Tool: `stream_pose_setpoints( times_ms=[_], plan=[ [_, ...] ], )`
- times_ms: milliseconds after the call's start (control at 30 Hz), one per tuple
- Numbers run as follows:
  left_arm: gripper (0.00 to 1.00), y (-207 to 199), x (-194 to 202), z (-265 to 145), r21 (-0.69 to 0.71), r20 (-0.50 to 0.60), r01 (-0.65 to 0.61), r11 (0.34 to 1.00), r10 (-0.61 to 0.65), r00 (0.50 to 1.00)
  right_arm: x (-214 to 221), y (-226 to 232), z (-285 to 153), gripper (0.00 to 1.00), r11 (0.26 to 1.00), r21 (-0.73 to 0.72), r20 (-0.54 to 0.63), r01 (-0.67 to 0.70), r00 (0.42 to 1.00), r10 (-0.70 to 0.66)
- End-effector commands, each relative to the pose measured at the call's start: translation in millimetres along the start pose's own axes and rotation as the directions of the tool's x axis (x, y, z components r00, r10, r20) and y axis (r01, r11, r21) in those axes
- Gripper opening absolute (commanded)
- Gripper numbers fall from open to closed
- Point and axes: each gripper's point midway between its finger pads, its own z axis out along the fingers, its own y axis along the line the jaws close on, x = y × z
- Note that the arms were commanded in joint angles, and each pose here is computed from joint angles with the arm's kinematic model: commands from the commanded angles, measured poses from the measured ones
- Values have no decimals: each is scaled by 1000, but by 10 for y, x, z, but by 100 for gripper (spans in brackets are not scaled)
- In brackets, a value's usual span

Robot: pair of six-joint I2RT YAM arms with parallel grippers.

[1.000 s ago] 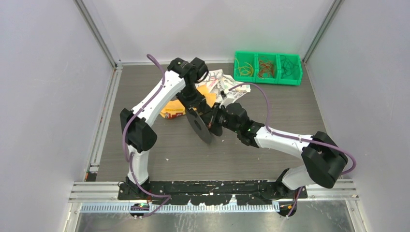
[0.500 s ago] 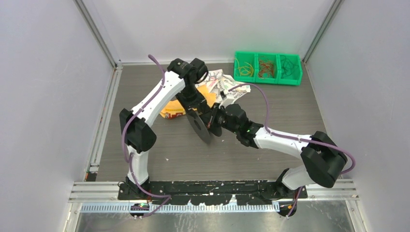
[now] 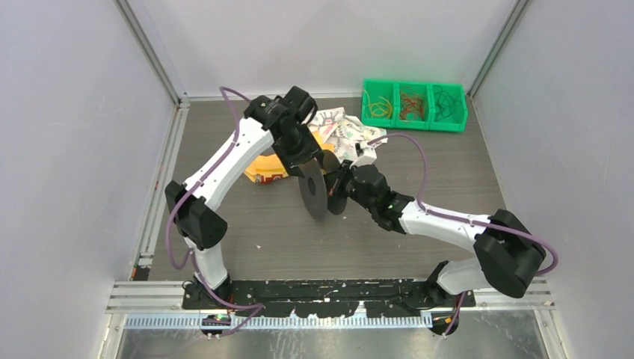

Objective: Wrap the cables

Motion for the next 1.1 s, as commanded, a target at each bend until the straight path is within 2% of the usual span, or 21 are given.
stream_pose_setpoints(
  times_ms=[0,633,833,1067],
  plan=[
    [56,-196,-20,-171,123,39,-48,991,43,998,-109,-165,-64,1,997,71,54,-16,998,12],
    [56,-306,-103,-283,282,91,-107,953,84,992,-226,-448,-239,0,993,108,100,-45,994,34],
    [56,-272,-119,-230,273,83,-103,957,83,993,-187,-588,-260,0,990,133,122,-50,992,34],
    [54,-146,-38,79,216,17,-96,972,95,995,-59,-706,-194,1,990,117,134,-80,989,64]
  ],
)
